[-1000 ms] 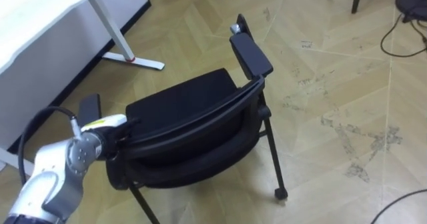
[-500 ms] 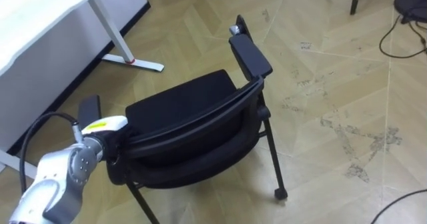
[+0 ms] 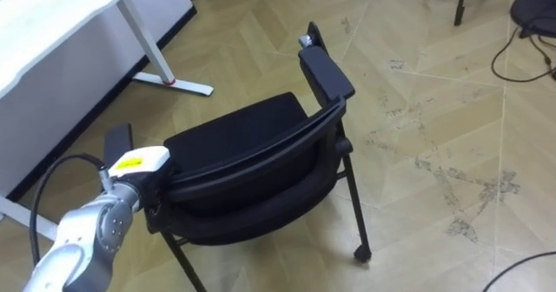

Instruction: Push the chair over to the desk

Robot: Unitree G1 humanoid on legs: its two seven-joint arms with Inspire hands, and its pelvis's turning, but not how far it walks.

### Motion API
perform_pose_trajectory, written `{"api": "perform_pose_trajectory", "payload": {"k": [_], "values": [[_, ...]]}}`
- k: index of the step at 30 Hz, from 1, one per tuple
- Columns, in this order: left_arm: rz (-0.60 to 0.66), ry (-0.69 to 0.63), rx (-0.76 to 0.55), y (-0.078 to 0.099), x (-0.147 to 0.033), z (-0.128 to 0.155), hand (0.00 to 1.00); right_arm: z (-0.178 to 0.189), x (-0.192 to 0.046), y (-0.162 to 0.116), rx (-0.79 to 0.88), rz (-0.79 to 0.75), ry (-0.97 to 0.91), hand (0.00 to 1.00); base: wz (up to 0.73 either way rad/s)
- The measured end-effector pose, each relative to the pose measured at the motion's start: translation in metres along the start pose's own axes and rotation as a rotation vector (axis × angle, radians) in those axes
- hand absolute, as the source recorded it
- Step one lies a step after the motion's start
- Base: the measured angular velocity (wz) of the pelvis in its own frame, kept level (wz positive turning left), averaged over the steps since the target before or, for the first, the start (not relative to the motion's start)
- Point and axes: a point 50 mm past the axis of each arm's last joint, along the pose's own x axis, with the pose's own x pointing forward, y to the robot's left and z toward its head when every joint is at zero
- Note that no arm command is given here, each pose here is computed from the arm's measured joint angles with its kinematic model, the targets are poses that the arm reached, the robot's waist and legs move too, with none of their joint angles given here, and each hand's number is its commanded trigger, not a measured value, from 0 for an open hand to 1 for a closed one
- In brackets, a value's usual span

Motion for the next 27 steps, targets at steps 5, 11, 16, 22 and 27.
{"api": "perform_pose_trajectory", "payload": {"k": [5,11,16,22,27], "values": [[0.041,-0.007,-0.001,0.005,-0.001,-0.001,1.0,0.045,-0.006,-0.001,0.062,-0.067,-0.189,0.0,-0.01],[0.082,-0.013,-0.002,0.009,-0.003,-0.003,1.0,0.12,-0.038,0.014,0.033,-0.071,-0.559,0.0,-0.06],[0.103,-0.007,0.0,0.013,-0.004,-0.005,1.0,0.165,-0.074,0.02,0.011,-0.094,-0.833,0.0,-0.11],[0.119,0.005,0.002,0.012,-0.004,-0.009,1.0,0.205,-0.114,0.027,-0.164,-0.216,-1.162,0.0,-0.03],[0.13,-0.002,0.011,0.013,-0.002,-0.011,1.0,0.237,-0.158,0.041,-0.294,-0.291,-1.455,0.0,-0.07]]}}
